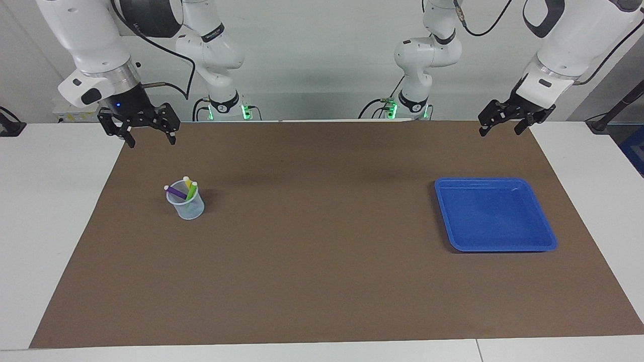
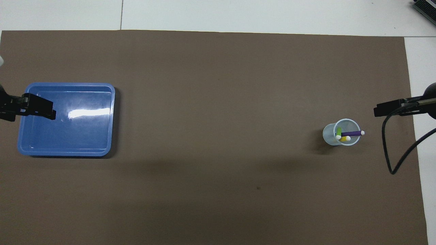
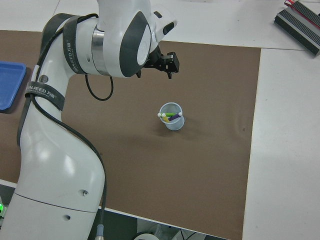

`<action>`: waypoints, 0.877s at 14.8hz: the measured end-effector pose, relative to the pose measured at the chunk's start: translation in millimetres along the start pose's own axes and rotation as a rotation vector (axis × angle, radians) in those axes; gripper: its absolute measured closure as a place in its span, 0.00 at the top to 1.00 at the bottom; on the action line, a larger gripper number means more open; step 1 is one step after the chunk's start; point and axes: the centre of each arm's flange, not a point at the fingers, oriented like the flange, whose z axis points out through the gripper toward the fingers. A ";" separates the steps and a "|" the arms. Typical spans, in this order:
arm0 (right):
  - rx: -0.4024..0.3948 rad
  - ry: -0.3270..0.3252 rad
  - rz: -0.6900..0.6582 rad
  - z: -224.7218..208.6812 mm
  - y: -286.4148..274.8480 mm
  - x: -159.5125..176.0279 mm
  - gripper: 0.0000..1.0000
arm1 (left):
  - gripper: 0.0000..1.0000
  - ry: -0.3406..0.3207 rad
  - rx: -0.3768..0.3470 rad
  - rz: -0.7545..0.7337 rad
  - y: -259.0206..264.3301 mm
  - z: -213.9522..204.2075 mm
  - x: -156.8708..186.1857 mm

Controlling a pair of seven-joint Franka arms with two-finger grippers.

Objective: Transfer and insert pens with both arms

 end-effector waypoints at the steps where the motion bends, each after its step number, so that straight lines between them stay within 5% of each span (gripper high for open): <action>1: 0.003 -0.005 0.004 0.3 2.9 -0.8 1.00 | 1.00 0.000 0.000 0.000 0.3 0.0 0.0; 13: 0.010 0.007 0.071 -18.3 -4.4 6.7 1.00 | 1.00 0.000 0.008 -0.033 -12.5 0.5 0.4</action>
